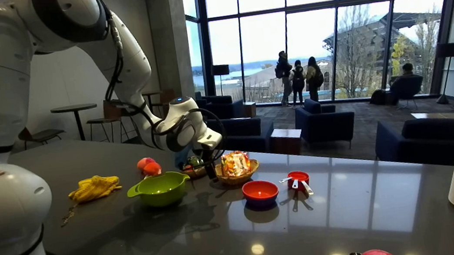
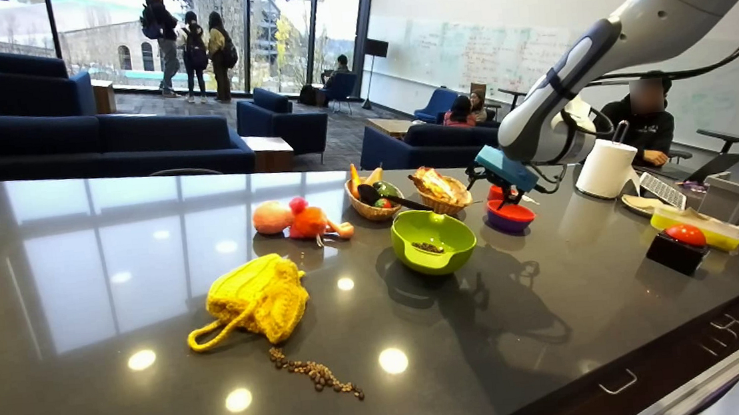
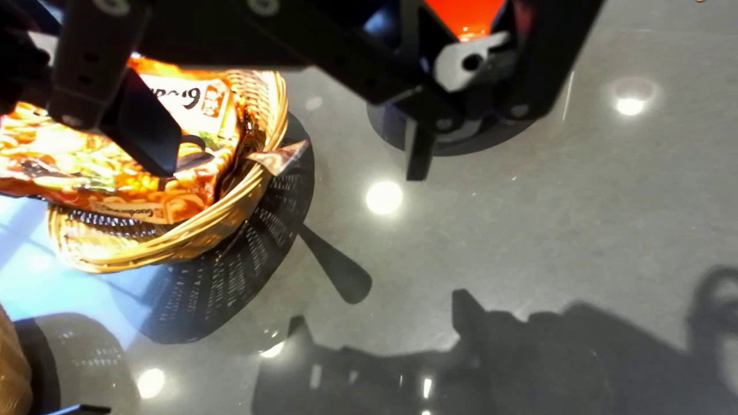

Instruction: Take the spoon from the basket, use it to stir the contents of the green bowl and the put it back in the basket

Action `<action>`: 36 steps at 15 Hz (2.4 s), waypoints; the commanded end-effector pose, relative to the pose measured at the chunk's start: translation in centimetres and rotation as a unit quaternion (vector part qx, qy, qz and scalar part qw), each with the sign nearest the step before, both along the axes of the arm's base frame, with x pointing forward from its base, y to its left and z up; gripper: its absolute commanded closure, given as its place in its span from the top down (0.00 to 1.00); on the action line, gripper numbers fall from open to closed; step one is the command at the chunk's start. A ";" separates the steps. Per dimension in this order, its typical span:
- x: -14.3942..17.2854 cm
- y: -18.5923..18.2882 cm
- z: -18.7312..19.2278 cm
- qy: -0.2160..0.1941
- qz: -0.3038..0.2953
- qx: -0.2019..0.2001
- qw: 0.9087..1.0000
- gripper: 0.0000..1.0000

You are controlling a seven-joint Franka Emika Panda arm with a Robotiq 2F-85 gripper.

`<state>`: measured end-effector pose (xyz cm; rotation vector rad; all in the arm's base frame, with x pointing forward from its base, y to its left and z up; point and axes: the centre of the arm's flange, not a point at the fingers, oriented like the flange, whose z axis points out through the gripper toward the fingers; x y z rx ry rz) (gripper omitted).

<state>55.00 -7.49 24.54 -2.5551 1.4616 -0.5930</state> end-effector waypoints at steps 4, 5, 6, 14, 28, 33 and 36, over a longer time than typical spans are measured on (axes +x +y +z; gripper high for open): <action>1.6 -1.4 -1.6 -0.012 -0.048 0.008 0.999 1.00; 1.8 -1.5 -1.8 -0.013 -0.054 0.010 0.998 1.00; 2.0 -1.6 -2.0 -0.015 -0.060 0.012 0.998 1.00; 2.0 -0.8 -2.6 -0.064 -0.106 0.056 0.991 1.00; 1.3 -1.2 -2.8 -0.091 -0.140 0.072 0.983 1.00; 1.3 -1.2 -2.9 -0.087 -0.146 0.079 0.982 1.00; 1.2 -1.3 -3.0 -0.087 -0.149 0.078 0.982 0.88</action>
